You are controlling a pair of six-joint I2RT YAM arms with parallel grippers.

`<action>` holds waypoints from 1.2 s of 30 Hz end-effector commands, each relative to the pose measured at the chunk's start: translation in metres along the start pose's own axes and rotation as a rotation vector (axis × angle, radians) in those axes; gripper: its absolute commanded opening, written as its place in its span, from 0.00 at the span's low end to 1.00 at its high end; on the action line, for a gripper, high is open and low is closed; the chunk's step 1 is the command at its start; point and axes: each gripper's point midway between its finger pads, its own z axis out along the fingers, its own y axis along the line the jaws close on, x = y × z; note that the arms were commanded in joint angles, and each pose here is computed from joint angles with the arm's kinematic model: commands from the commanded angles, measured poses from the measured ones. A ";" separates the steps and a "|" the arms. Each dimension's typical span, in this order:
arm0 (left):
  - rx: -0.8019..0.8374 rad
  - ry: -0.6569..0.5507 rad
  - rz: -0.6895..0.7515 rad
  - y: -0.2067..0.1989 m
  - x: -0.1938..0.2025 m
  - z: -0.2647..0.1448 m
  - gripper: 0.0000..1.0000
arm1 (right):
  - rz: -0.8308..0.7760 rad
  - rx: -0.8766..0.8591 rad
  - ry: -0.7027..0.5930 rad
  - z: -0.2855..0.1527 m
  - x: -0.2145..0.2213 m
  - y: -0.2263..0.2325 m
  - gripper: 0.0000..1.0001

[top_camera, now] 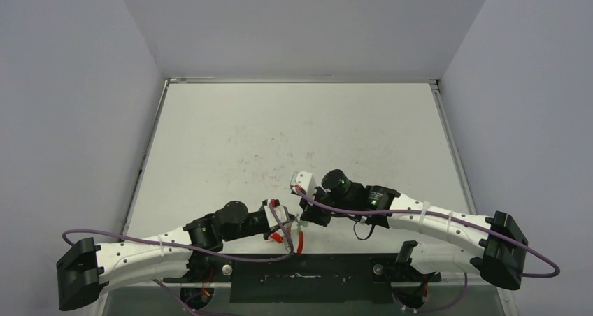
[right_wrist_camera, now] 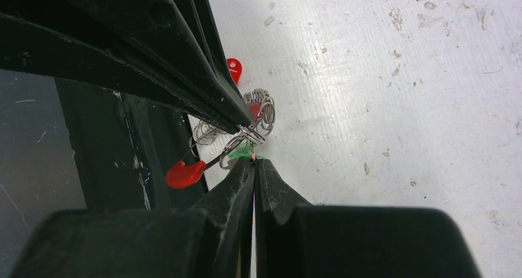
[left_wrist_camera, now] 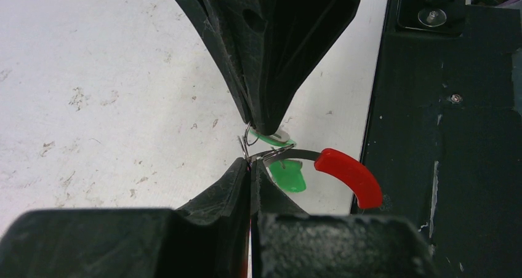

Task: Put the keys on the keyring

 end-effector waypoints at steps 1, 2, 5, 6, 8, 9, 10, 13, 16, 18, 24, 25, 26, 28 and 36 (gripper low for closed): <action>0.013 -0.105 0.004 -0.001 -0.033 0.002 0.00 | -0.021 -0.010 -0.086 -0.004 -0.030 0.003 0.00; 0.013 -0.105 0.004 -0.001 -0.033 0.002 0.00 | -0.025 -0.022 -0.096 -0.005 -0.032 0.006 0.00; 0.013 -0.105 0.004 -0.001 -0.033 0.002 0.00 | -0.037 -0.061 -0.121 -0.008 -0.040 0.013 0.00; 0.011 -0.105 0.004 -0.001 -0.033 0.002 0.00 | -0.043 -0.075 -0.125 -0.009 -0.041 0.016 0.00; 0.011 -0.106 0.004 -0.001 -0.033 0.002 0.00 | -0.045 -0.079 -0.122 -0.008 -0.042 0.017 0.00; 0.011 -0.105 0.005 -0.001 -0.033 0.002 0.00 | -0.043 -0.076 -0.120 -0.008 -0.042 0.016 0.00; 0.011 -0.106 0.006 0.000 -0.033 0.002 0.00 | -0.043 -0.074 -0.116 -0.008 -0.042 0.015 0.00; 0.012 -0.106 0.005 -0.001 -0.033 0.002 0.00 | -0.033 -0.060 -0.109 -0.005 -0.042 0.013 0.00; 0.015 -0.105 0.005 -0.001 -0.033 0.002 0.00 | -0.026 -0.026 -0.092 -0.003 -0.040 0.006 0.00; 0.016 -0.105 0.004 -0.001 -0.033 0.001 0.00 | -0.021 0.002 -0.075 -0.001 -0.038 0.001 0.00; 0.013 -0.107 0.004 -0.001 -0.033 0.001 0.00 | 0.015 0.032 -0.037 0.003 -0.028 -0.005 0.00; 0.014 -0.108 0.003 -0.001 -0.034 0.001 0.00 | 0.018 0.038 -0.033 0.003 -0.027 -0.006 0.00; 0.014 -0.107 0.004 -0.001 -0.033 0.001 0.00 | 0.019 0.042 -0.031 0.003 -0.026 -0.006 0.00; 0.015 -0.110 0.005 -0.001 -0.034 0.001 0.00 | 0.024 0.050 -0.030 0.003 -0.025 -0.007 0.00; 0.018 -0.110 0.005 -0.002 -0.034 0.001 0.00 | 0.033 0.062 -0.027 0.003 -0.022 -0.010 0.00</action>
